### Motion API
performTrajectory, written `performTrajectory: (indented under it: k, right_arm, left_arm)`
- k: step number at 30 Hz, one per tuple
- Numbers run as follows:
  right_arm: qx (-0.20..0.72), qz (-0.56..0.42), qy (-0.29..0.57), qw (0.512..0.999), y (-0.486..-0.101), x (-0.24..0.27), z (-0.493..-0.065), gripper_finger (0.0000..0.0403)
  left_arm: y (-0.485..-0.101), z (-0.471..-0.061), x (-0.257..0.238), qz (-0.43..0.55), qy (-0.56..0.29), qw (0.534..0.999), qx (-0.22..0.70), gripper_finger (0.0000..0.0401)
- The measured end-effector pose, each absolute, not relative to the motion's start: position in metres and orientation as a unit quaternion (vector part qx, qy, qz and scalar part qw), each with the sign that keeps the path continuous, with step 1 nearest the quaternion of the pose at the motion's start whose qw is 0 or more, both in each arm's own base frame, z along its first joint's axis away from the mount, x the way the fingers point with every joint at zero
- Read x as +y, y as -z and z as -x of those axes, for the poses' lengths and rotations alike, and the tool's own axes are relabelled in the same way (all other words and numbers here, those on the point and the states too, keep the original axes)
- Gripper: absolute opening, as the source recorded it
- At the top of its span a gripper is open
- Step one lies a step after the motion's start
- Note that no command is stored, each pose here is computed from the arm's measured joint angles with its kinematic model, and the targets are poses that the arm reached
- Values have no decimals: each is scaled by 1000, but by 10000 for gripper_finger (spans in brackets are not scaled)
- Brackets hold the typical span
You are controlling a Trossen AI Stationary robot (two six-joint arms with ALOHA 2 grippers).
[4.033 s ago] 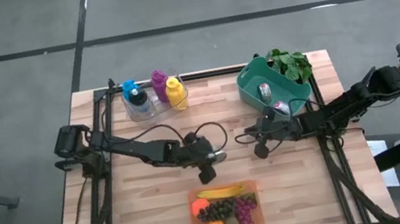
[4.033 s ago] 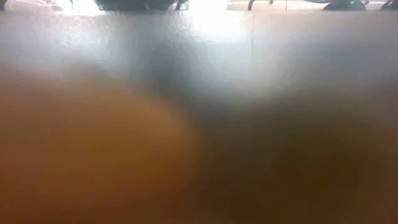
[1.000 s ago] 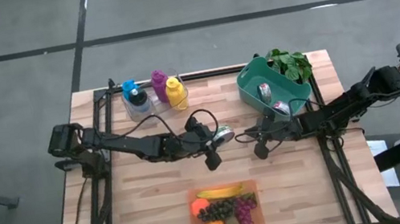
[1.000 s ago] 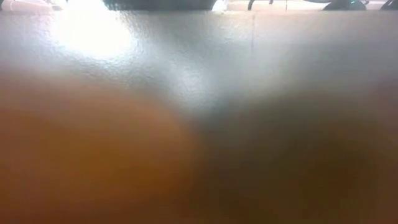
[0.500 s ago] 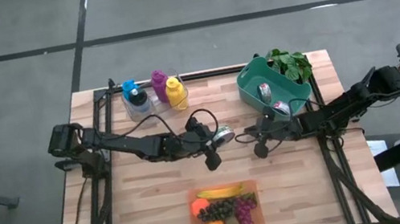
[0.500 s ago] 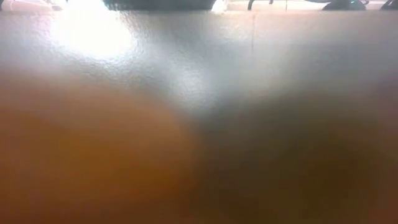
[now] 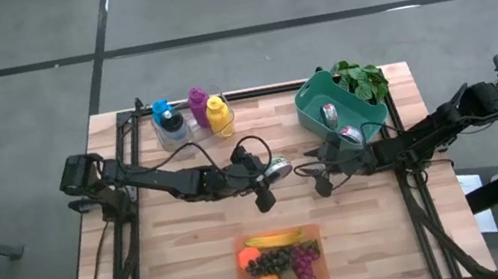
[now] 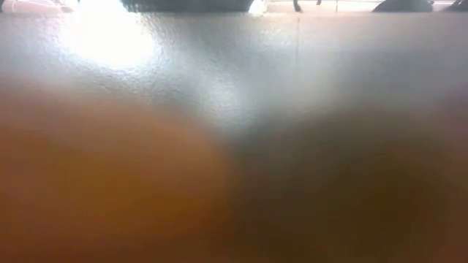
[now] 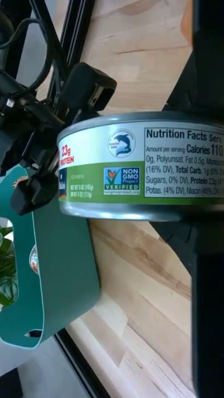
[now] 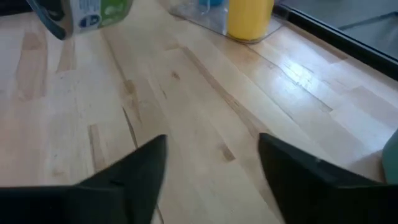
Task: Pick & Place Food Item
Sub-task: Put the green and white tuna can into the green bin
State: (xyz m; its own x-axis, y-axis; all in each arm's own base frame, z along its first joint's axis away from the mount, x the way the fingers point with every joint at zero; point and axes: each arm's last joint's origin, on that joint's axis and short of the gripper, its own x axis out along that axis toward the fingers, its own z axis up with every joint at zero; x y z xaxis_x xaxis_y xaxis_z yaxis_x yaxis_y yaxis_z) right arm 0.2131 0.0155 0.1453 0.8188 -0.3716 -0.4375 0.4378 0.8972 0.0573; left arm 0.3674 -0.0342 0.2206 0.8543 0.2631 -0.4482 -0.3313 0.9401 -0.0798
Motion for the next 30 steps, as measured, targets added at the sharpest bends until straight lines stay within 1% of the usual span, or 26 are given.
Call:
performTrajectory:
  k: [6, 9, 11, 30]
  right_arm:
    - [192, -89, 211, 954, -149, 16, -215, 356]
    - [190, -88, 210, 955, -149, 16, -215, 391]
    - [191, -88, 210, 955, -149, 16, -215, 396]
    - [190, -89, 209, 955, -149, 16, -215, 390]
  left_arm:
    - [-221, -367, -34, 77, -155, 960, 221, 131]
    - [-221, -367, -34, 77, -155, 960, 221, 131]
    - [-221, -367, -34, 77, -155, 960, 221, 131]
    - [-220, -368, -35, 67, -133, 962, 227, 131]
